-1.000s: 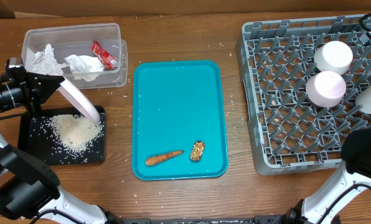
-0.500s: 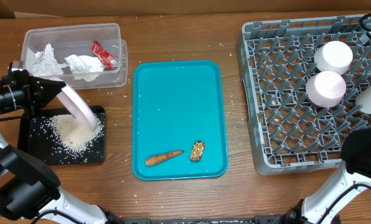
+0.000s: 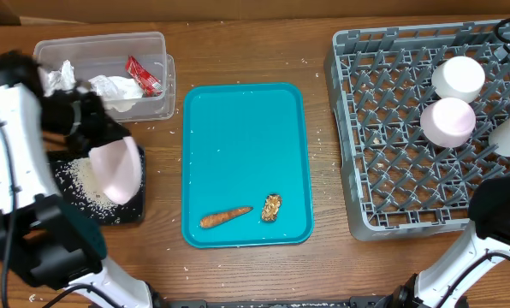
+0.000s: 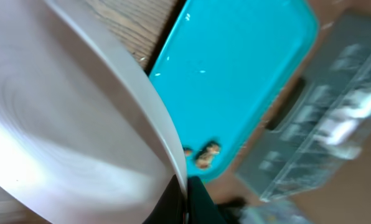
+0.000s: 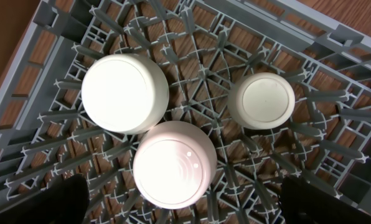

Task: Sort waste into correct bins and load items into the dishwasher
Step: 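Carry the emptied white plate right and lower it onto the teal tray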

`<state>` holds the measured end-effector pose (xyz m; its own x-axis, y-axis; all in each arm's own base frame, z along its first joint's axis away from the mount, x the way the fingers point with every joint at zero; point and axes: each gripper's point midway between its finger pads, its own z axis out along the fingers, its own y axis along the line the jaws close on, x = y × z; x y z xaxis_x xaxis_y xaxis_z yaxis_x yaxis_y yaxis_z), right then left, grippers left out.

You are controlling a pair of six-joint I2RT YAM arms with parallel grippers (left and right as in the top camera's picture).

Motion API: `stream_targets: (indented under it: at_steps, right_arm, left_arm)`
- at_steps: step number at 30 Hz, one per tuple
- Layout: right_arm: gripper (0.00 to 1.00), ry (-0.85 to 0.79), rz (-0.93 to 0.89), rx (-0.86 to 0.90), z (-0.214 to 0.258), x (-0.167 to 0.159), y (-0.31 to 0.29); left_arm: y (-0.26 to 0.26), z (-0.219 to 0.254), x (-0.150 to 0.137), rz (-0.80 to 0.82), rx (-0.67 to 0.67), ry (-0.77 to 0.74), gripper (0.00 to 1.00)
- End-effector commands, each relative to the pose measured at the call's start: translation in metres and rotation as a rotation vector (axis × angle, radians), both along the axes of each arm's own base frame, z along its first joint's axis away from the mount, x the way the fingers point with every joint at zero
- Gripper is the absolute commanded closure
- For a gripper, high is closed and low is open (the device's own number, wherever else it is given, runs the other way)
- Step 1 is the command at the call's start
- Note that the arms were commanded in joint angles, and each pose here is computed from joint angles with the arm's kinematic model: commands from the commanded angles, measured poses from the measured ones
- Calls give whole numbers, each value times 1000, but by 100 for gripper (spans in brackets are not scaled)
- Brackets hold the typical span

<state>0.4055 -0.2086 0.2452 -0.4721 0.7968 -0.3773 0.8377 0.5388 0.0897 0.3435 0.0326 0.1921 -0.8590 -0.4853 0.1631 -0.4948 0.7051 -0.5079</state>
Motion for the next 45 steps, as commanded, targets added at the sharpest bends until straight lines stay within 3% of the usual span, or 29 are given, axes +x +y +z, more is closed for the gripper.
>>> stream_targets:
  at_steps: [1,10,15,25,45]
  right_arm:
    - [0,-24,-6,-7,7,1,0]
    - [0,-24,-6,-7,7,1,0]
    - [0,-24,-6,-7,7,1,0]
    - [0,-24,-6,-7,7,1,0]
    - [0,-24,-6,-7,7,1,0]
  left_arm:
    - [-31,-3,4,-74,147,8,96]
    - [-138,-2,13,-326,169,-95,96]
    - [-167,-10,15,-357,335,-128,96]
    - [-218,-9,50,-456,691,-413,94]
    - [-249,-108,41,-611,700,-218,93]
